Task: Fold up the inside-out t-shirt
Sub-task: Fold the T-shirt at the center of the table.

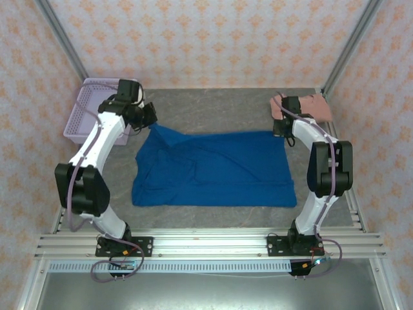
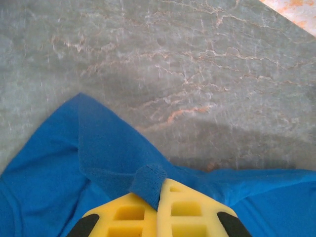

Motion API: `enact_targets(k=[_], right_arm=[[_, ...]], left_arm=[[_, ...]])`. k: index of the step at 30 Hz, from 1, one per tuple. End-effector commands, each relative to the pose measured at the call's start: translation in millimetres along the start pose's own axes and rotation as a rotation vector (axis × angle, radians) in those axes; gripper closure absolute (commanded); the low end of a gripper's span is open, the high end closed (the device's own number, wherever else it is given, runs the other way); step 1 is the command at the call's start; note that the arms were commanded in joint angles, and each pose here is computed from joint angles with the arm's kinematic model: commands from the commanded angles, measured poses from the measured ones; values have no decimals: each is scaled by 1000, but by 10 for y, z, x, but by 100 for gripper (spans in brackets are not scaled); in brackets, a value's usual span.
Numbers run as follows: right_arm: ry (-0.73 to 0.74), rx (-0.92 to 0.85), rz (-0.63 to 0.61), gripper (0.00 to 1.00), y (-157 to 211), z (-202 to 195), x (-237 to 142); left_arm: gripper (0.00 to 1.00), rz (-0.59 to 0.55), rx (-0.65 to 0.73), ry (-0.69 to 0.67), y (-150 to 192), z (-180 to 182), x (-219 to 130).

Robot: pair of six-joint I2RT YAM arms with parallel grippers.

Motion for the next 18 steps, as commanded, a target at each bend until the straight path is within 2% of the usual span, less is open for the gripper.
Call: enact_targets(k=[1,8,18], right_arm=[[20,46,-42,98,-23,-81,-171],[24,62,-35,98,107,-120,-277],[46,47,-10,99,240,-156,-372]], left_arm=[[100,-2,-68,23,143,85,-47],[100,73,-124,29,587,241,-119],[100,143,-149,24,923,372,-114]])
Point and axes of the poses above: each hand's point on the last joint's axis, 136 mm out from that joint toward the fingers, its own x axis out along the fingers, its own z axis along the line the jaws close on, y = z × x, the point moved 2 cm from there along -x, back along the fingers, and after that the axes turned 1 degree about x, right-handed, at the moved point
